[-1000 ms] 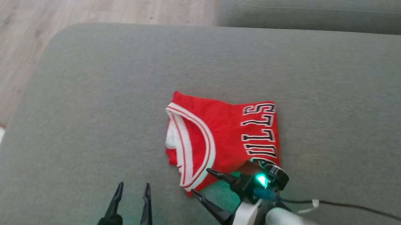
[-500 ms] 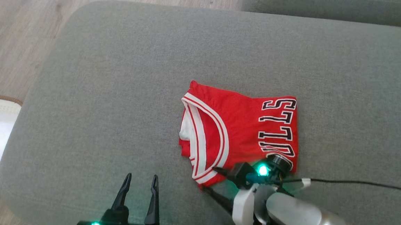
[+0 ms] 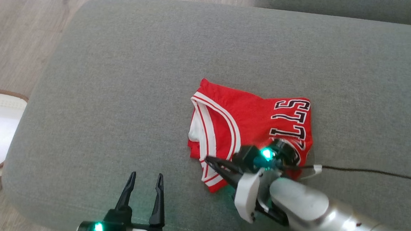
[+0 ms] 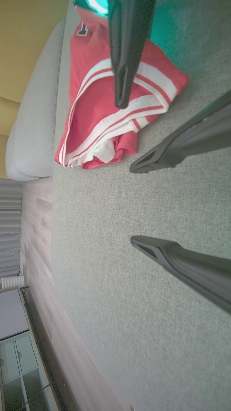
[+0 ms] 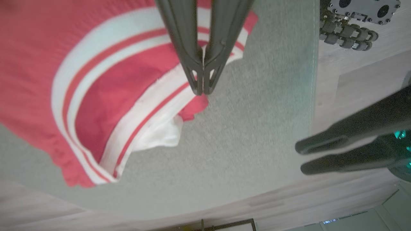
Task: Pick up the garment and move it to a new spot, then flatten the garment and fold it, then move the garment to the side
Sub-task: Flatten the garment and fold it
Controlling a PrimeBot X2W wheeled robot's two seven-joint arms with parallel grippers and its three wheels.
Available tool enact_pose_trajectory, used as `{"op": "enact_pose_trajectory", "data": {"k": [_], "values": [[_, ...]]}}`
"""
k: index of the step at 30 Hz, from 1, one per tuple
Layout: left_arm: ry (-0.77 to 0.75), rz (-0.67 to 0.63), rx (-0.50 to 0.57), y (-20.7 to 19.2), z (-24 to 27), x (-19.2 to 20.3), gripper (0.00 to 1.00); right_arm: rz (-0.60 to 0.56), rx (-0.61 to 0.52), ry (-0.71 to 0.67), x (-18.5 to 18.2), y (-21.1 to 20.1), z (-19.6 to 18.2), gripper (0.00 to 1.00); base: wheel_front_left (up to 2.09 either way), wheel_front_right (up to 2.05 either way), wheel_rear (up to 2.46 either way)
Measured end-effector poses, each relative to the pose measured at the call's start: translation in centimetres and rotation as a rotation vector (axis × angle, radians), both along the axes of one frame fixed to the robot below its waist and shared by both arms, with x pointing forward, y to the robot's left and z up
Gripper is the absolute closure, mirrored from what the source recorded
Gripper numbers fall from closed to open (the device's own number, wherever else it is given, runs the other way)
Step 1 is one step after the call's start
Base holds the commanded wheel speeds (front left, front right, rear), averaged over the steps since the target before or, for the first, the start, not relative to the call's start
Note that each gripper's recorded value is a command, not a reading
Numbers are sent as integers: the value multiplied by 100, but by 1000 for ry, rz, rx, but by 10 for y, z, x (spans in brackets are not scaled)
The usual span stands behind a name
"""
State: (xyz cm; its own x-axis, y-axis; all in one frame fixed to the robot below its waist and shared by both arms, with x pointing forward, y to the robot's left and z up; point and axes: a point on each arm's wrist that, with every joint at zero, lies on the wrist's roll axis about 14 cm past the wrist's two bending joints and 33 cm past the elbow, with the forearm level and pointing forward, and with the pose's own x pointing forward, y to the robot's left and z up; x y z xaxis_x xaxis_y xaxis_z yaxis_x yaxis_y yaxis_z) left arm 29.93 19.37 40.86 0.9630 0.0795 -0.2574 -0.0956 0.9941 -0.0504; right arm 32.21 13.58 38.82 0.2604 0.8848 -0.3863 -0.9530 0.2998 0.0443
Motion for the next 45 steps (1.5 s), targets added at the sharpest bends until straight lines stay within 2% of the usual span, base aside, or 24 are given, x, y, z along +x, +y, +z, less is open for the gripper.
{"op": "enact_pose_trajectory", "data": {"k": [9, 10, 11, 12, 16, 21, 30, 38, 45], "values": [[-19, 7, 1, 2, 5, 0, 0, -89, 180, -19, 29, 15, 51, 100, 0, 0, 0], [-22, 4, 0, 1, 6, 0, 0, -111, 200, -13, 33, 14, 57, 90, 0, 0, 0], [-24, 0, 0, 0, 6, 1, 0, -131, 220, -8, 36, 12, 62, 34, 0, 0, 0], [-29, -5, -1, -1, 7, 3, 0, -151, 237, -5, 39, 10, 66, 0, 0, 0, 0], [-53, -23, 2, -5, 14, 11, 0, -267, 295, -26, 62, -10, 82, 0, 0, 0, 0], [-86, -45, 14, -10, 22, 22, 0, -491, 304, -79, 89, -70, 83, 0, 0, 0, 0], [-122, -101, 39, -24, 31, 33, 0, -866, 253, -87, 74, -192, 53, 0, 0, 0, 0], [-111, -147, 50, -38, 27, 30, 0, -1044, 235, -54, 42, -247, 34, 0, 0, 0, 0], [-108, -153, 49, -40, 26, 30, 0, -1044, 232, -21, 34, -242, 26, 0, 0, 0, 0]]}}
